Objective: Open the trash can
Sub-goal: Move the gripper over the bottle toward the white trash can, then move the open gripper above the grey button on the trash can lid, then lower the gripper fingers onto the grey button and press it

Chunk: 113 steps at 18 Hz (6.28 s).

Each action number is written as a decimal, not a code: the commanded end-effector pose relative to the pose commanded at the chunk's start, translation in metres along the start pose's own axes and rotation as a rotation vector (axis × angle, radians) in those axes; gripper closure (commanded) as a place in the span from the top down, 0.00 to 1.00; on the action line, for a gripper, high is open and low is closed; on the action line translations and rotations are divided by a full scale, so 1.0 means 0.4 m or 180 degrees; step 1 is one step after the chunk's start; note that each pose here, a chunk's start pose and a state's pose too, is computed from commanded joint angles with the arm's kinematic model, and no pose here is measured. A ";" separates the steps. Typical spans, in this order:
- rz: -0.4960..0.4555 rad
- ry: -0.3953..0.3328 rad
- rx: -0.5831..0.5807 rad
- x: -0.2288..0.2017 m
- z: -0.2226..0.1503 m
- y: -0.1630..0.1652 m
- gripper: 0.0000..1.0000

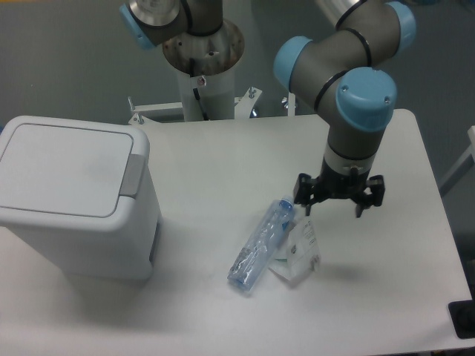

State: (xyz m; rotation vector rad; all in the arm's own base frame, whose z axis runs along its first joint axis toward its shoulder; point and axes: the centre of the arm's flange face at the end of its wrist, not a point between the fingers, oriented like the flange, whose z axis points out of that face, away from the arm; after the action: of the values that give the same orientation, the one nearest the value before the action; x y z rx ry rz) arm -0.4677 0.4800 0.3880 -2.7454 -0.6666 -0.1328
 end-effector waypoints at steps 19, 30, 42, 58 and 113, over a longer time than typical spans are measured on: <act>0.0032 0.0604 0.0407 0.376 -0.197 0.039 1.00; -0.0023 0.0647 0.0553 0.373 -0.256 0.048 1.00; -0.0188 0.0732 0.0482 0.334 -0.242 0.069 1.00; -0.0039 0.0859 0.0392 0.512 -0.227 0.069 1.00; 0.0150 0.0516 0.0414 0.558 -0.175 0.123 1.00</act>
State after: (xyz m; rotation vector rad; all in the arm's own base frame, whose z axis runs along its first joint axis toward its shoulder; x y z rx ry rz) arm -0.2481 0.5124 0.4766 -2.5899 -0.5463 -0.2876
